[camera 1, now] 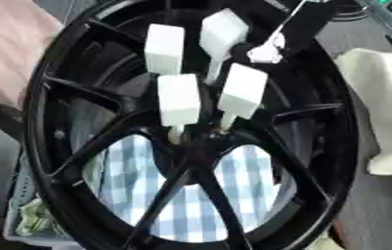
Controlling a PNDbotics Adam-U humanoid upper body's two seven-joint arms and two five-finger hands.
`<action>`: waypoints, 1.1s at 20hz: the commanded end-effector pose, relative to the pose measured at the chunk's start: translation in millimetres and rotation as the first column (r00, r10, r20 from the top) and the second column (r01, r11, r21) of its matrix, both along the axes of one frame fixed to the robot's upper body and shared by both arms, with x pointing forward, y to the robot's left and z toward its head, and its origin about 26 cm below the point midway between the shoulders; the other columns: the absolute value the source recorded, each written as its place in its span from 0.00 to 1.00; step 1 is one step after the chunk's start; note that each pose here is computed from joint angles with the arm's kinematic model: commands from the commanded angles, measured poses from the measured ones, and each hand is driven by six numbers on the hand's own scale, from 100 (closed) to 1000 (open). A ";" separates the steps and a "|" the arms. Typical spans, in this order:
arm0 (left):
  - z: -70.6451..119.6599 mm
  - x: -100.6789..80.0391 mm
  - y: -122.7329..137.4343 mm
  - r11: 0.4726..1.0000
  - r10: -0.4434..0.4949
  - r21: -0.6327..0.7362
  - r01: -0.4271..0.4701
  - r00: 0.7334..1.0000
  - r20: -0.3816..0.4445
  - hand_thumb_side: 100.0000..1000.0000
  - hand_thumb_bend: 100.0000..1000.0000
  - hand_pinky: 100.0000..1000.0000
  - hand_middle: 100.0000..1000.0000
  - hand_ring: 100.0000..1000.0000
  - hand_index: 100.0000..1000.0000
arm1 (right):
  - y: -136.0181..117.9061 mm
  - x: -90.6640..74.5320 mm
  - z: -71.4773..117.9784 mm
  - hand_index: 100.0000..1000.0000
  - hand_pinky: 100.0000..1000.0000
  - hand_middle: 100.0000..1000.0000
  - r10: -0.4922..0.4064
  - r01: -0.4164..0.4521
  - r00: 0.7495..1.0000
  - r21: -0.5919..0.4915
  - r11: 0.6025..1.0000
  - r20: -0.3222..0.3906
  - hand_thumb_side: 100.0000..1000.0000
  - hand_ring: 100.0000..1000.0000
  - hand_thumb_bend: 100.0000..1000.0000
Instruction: Pull the pin out of the wheel hub.
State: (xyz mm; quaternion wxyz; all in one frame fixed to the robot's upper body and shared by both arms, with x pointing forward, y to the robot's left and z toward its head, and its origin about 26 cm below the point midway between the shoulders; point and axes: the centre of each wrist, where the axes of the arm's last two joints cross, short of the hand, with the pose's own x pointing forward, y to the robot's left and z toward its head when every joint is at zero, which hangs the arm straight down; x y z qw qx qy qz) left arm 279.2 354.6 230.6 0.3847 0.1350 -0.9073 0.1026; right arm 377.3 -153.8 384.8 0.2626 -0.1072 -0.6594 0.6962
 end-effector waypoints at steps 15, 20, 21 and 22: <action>5.0 -6.8 8.2 0.999 0.042 0.020 -0.042 0.999 0.018 0.74 0.22 0.76 0.75 0.88 0.77 | -96.0 -71.3 75.7 0.42 0.72 0.30 -0.127 0.071 0.980 0.326 0.943 0.154 0.00 0.60 0.00; 2.8 -8.0 10.0 0.998 0.056 0.012 -0.056 0.998 0.018 0.74 0.22 0.76 0.75 0.88 0.77 | -171.4 -95.3 64.9 0.43 0.72 0.30 -0.345 0.220 0.919 0.480 0.849 0.190 0.00 0.60 0.00; 2.3 -8.4 10.5 0.998 0.059 0.011 -0.059 0.998 0.018 0.74 0.22 0.76 0.75 0.88 0.77 | -185.0 -99.0 62.0 0.43 0.72 0.30 -0.391 0.247 0.901 0.514 0.821 0.191 0.00 0.60 0.00; 1.8 -8.6 10.9 0.998 0.062 0.010 -0.062 0.998 0.018 0.74 0.22 0.76 0.75 0.88 0.77 | -196.8 -102.1 58.9 0.43 0.72 0.30 -0.430 0.270 0.883 0.544 0.795 0.190 0.00 0.60 0.00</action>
